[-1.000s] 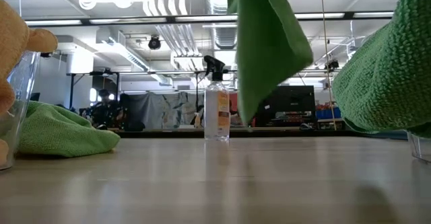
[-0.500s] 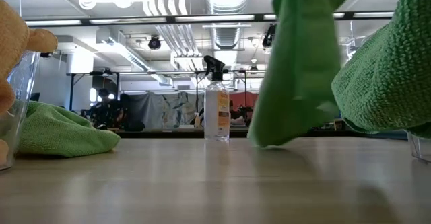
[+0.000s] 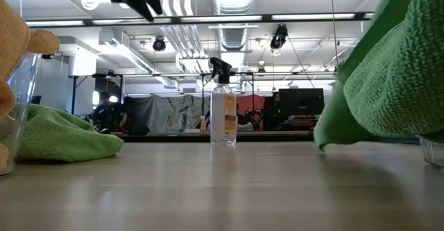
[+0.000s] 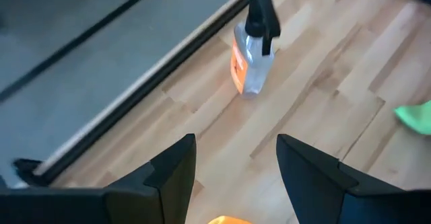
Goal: Sort microfiber towel by color & place in baskets
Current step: Put the green microfiber cloth into the right transparent bin
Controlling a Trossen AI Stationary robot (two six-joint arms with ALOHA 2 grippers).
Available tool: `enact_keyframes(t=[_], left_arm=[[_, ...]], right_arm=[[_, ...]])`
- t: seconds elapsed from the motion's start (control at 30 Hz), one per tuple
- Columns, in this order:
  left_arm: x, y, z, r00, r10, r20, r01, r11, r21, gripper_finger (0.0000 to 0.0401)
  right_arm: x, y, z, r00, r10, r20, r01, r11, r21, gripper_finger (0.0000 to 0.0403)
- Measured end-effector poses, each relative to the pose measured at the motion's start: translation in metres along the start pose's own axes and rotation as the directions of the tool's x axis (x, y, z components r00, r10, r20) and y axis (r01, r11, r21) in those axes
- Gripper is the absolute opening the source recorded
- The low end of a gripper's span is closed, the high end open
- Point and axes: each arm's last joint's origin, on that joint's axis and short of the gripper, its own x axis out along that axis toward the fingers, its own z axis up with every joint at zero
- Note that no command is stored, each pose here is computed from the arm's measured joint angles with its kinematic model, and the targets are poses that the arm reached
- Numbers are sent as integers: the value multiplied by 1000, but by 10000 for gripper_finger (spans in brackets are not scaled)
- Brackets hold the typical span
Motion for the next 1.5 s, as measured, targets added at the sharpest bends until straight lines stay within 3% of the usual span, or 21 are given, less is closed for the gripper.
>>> enact_keyframes(t=[0.17, 0.33, 0.53, 0.6, 0.73, 0.87, 1.0, 1.27, 1.5], left_arm=[[42, -10, -13, 1000, 0, -13, -1, 997, -81, 190], [54, -15, -14, 997, -35, 75, 44, 991, -125, 190], [46, -17, -4, 988, -58, 145, 79, 987, -142, 190], [42, -17, -1, 985, -65, 159, 88, 986, -142, 190], [32, -19, 5, 978, -85, 191, 113, 984, -140, 190], [23, -22, 9, 971, -104, 216, 132, 984, -120, 190], [17, -24, 12, 964, -118, 236, 148, 983, -112, 190], [14, -30, 10, 960, -143, 240, 170, 981, -97, 190], [12, -36, 8, 957, -164, 237, 187, 979, -78, 190]], right_arm=[[7, 12, -20, 982, 35, -187, -35, 999, 3, 9], [17, 29, -39, 945, 62, -322, -71, 997, -17, 9], [24, 65, -55, 883, 275, -381, -320, 945, -60, 9], [27, 74, -56, 870, 314, -379, -360, 931, -54, 9], [40, 76, -60, 889, 235, -392, -279, 959, -58, 9], [57, 71, -63, 906, 65, -419, -105, 992, -74, 9], [73, 68, -64, 898, -69, -435, 29, 995, -98, 9], [95, 76, -63, 887, -132, -443, 42, 978, -206, 17], [106, 79, -62, 882, -156, -445, 43, 966, -255, 80]])
